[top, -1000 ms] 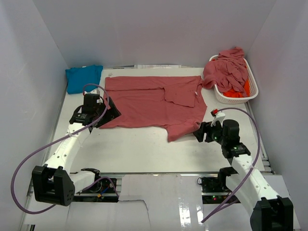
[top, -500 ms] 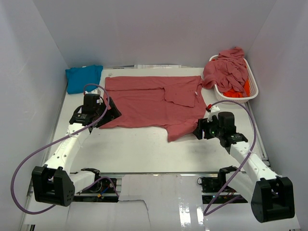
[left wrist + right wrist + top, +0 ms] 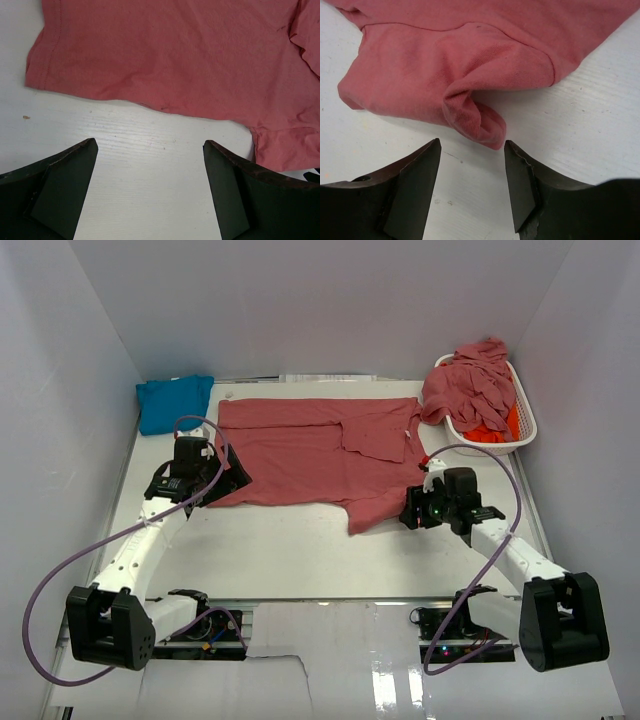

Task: Fold and stack the t-shirts
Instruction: Grap the side of the flattened tshirt closest away from the robot with both arms

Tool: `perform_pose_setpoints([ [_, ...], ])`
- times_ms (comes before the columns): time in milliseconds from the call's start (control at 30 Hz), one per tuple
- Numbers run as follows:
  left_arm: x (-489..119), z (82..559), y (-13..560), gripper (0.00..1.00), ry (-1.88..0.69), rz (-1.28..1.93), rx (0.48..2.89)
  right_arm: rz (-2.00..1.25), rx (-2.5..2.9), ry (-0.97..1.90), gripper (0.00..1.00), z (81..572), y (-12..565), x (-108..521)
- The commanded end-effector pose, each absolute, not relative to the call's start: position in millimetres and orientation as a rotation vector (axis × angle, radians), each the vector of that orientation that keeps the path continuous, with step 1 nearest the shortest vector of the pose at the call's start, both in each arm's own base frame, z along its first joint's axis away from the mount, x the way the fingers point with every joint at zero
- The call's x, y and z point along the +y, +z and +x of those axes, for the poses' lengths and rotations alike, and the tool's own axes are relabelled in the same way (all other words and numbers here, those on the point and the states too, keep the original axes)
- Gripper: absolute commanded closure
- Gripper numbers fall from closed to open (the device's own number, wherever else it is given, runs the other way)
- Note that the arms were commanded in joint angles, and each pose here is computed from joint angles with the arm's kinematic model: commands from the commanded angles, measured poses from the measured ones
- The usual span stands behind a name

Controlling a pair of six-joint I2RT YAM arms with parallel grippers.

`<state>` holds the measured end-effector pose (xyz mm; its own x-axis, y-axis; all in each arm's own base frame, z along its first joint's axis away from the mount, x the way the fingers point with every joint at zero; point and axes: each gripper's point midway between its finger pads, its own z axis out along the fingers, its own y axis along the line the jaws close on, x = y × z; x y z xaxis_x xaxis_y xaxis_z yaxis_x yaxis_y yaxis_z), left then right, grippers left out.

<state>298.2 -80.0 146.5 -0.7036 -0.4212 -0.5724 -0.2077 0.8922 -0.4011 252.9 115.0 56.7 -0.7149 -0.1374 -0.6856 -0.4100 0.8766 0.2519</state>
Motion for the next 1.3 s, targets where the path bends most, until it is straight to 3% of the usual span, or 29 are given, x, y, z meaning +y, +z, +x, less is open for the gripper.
perform_pose_setpoints([
  [0,-76.4,300.6,163.9,0.02,-0.391,-0.431,2.302,-0.43,2.248,0.525,0.41,277.7,79.4,125.8],
  [333,-73.2,296.6,163.4,0.02,-0.373,-0.435,2.3,-0.438,2.263,0.532,0.51,285.0,73.3,130.3],
  [433,-72.9,295.8,163.6,0.02,-0.371,-0.43,2.302,-0.434,2.27,0.53,0.65,284.2,70.2,129.6],
  [467,-72.7,295.2,163.1,0.02,-0.369,-0.429,2.305,-0.435,2.277,0.529,0.76,283.9,68.0,129.5],
  [600,-72.2,294.6,164.6,0.02,-0.368,-0.431,2.306,-0.421,2.313,0.577,0.92,284.3,73.2,135.4],
  [1000,-72.8,291.9,171.9,0.02,-0.38,-0.446,2.294,-0.209,2.515,0.961,0.92,250.7,114.3,170.8],
  [1267,-72.1,288.6,177.2,0.02,-0.383,-0.449,2.286,0.047,2.731,1.079,0.92,220.4,100.8,175.4],
])
